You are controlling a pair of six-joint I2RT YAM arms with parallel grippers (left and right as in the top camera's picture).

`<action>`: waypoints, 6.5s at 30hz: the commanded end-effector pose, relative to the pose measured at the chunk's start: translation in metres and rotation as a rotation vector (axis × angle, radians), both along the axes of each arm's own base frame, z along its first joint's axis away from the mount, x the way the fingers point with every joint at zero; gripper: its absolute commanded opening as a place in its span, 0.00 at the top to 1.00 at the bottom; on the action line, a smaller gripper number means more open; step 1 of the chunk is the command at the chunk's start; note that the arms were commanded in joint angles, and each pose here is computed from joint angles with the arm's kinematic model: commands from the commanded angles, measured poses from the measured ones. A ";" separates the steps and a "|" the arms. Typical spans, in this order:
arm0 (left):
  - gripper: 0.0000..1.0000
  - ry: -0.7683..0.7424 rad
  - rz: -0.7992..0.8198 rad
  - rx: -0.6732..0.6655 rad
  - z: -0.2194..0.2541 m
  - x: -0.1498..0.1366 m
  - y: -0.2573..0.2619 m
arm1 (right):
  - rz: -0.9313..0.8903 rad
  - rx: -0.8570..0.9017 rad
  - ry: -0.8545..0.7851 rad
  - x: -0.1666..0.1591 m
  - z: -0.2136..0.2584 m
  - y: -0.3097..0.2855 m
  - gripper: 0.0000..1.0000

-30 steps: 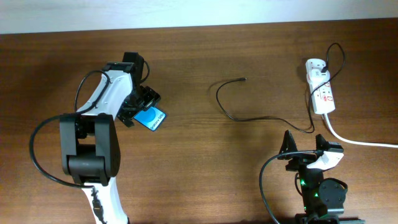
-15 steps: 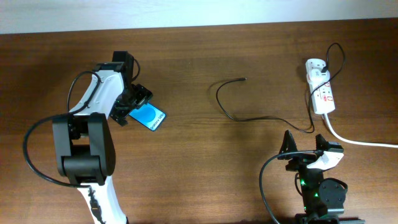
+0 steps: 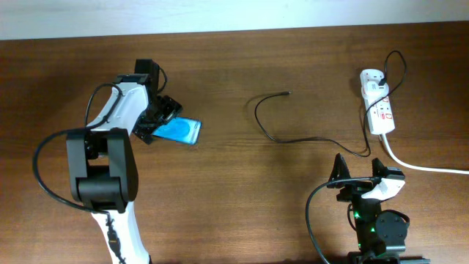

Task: Plug charger to phone and switch on socket
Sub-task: 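Lift the phone with the left gripper and rotate it, then raise the phone upright in the left gripper, bottom edge toward the right, then move the right gripper toward the phone held by the left gripper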

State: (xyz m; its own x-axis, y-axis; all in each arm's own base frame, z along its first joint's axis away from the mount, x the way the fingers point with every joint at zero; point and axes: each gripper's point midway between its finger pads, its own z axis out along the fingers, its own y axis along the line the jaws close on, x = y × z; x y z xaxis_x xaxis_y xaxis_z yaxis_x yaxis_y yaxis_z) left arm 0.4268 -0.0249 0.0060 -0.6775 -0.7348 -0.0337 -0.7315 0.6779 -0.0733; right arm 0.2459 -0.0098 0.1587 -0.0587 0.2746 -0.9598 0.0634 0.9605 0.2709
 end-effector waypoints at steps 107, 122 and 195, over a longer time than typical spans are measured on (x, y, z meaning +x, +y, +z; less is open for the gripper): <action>0.43 -0.036 -0.118 -0.227 0.049 -0.018 -0.050 | 0.014 -0.010 0.004 0.000 -0.003 0.003 0.01; 0.43 -0.036 -0.221 -0.464 0.064 -0.027 -0.085 | 0.015 -0.010 0.005 0.000 -0.003 0.003 0.01; 0.44 -0.189 -0.230 -1.288 0.176 -0.022 -0.120 | 0.641 0.070 0.354 0.131 0.051 0.351 0.04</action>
State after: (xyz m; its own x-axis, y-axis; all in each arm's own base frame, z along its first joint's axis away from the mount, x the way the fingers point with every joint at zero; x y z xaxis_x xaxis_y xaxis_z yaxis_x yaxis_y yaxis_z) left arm 0.4068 -0.1444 0.1603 -0.8310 -0.2054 0.5169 -0.5520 0.1906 -0.8117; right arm 0.3704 0.3291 0.2088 -0.5252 0.1381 -0.8397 -0.3986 0.8319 0.3861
